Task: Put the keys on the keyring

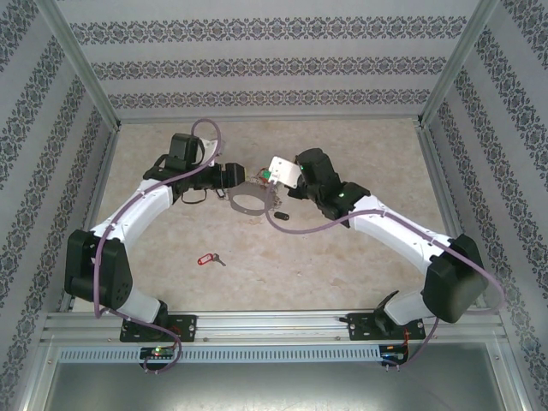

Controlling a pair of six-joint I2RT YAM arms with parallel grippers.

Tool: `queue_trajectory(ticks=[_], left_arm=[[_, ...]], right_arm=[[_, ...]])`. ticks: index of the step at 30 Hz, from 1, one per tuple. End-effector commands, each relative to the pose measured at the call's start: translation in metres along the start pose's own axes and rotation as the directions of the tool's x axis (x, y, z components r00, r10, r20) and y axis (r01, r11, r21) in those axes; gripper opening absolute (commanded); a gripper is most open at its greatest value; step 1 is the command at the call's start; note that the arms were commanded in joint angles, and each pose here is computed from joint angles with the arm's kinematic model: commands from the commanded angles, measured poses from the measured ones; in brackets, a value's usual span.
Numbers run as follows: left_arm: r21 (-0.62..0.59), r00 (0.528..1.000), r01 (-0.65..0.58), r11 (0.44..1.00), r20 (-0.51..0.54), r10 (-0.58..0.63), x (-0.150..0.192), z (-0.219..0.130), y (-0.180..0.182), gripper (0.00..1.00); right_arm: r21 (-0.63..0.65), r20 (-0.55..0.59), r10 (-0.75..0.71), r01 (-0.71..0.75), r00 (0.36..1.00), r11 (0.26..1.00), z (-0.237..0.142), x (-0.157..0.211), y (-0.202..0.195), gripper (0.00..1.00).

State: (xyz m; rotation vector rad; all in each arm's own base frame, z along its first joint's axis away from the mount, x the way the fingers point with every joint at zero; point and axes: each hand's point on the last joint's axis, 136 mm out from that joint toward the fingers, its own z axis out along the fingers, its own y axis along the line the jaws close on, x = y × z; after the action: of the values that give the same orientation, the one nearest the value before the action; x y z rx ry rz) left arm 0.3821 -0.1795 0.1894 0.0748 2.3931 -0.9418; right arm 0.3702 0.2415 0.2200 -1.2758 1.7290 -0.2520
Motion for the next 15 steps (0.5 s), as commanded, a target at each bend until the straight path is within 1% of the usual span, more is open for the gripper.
queue_trajectory(ticks=[1, 3, 5, 7, 8, 12, 15], left_arm=[[-0.095, 0.973, 0.226, 0.970, -0.035, -0.230, 0.028, 0.012, 0.034, 0.72], [-0.119, 0.964, 0.260, 0.958, -0.028, -0.265, 0.039, 0.015, 0.041, 0.72], [-0.162, 0.959, 0.275, 0.948, -0.023, -0.282, 0.049, 0.016, 0.049, 0.73], [-0.179, 0.955, 0.285, 0.942, -0.032, -0.295, 0.055, 0.017, 0.054, 0.72], [-0.190, 0.954, 0.285, 0.939, -0.038, -0.298, 0.058, 0.018, 0.056, 0.72], [-0.236, 0.957, 0.270, 0.934, -0.041, -0.287, 0.066, 0.011, 0.062, 0.72], [-0.245, 0.962, 0.253, 0.936, -0.045, -0.271, 0.068, 0.007, 0.062, 0.72]], right_arm=[[-0.194, -0.051, 0.321, -0.325, 0.946, 0.926, 0.006, 0.002, 0.024, 0.46], [-0.243, -0.145, 0.463, -0.485, 0.874, 0.840, 0.019, 0.008, 0.030, 0.49], [-0.207, -0.287, 0.606, -0.665, 0.742, 0.717, 0.038, 0.020, 0.035, 0.47], [-0.171, -0.413, 0.653, -0.758, 0.635, 0.629, 0.053, 0.032, 0.049, 0.43], [-0.169, -0.455, 0.654, -0.779, 0.605, 0.604, 0.060, 0.035, 0.057, 0.42], [-0.171, -0.563, 0.615, -0.806, 0.552, 0.567, 0.078, 0.050, 0.085, 0.40], [-0.239, -0.619, 0.579, -0.829, 0.531, 0.505, 0.081, 0.049, 0.101, 0.40]])
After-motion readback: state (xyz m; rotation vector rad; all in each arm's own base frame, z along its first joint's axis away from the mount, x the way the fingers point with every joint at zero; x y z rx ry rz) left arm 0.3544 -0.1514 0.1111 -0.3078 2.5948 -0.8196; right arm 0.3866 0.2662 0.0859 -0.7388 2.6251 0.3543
